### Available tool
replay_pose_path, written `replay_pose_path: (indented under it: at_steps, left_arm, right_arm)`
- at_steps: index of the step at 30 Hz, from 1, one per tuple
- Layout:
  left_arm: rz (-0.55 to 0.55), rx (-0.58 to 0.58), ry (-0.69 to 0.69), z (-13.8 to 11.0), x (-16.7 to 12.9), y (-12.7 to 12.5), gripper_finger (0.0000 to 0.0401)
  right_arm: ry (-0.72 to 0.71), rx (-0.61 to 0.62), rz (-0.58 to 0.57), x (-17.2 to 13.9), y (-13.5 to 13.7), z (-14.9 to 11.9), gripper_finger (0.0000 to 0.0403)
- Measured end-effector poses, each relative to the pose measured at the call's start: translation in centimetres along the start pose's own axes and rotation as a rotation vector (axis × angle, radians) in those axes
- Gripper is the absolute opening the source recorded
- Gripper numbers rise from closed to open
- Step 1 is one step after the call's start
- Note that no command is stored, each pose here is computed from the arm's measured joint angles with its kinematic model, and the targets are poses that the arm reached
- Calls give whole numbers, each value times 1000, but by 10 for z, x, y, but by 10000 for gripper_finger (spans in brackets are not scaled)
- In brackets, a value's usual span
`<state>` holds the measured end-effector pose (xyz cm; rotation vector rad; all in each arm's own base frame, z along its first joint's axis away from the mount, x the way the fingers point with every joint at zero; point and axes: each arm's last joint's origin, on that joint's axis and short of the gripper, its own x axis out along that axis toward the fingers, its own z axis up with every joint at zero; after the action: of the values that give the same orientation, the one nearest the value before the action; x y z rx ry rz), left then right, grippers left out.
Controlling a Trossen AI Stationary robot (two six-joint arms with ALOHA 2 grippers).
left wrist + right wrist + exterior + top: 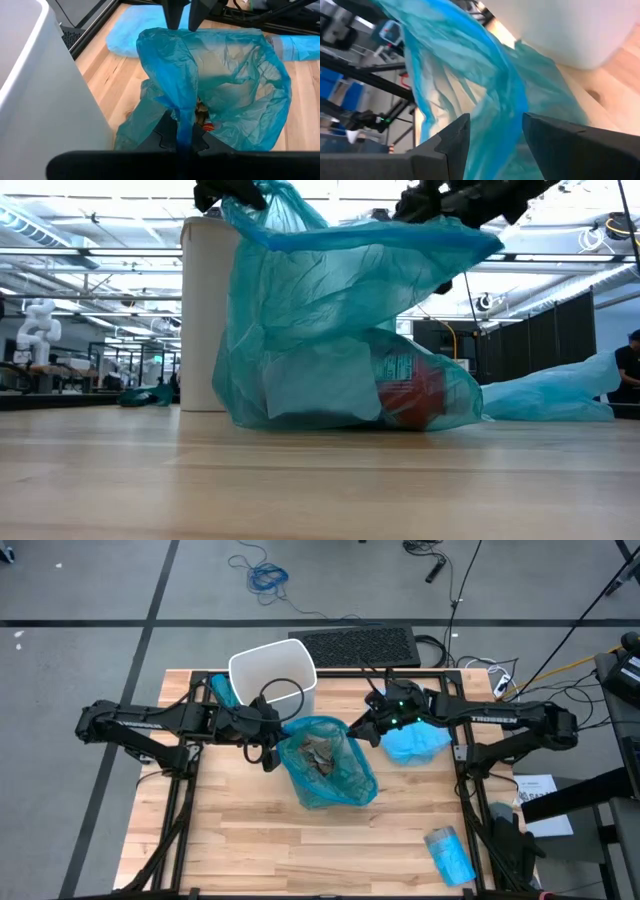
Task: Place trash/remove bag and relplace
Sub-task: Close the blue trash bag
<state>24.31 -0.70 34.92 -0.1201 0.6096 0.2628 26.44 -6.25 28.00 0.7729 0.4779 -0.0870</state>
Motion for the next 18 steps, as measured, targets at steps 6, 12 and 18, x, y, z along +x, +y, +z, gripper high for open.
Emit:
replay_pose_path:
  at_steps: [6,12,18]
  left_arm:
    - [0,0,1,0,0,0,0]
    - [0,3,0,0,0,0,0]
    - [-1,0,-2,0,0,0,0]
  right_arm:
    - [31,8,39,13,-6,1,174]
    - [88,57,36,26,-14,-4,159]
    - [85,35,32,28,-15,-4,21]
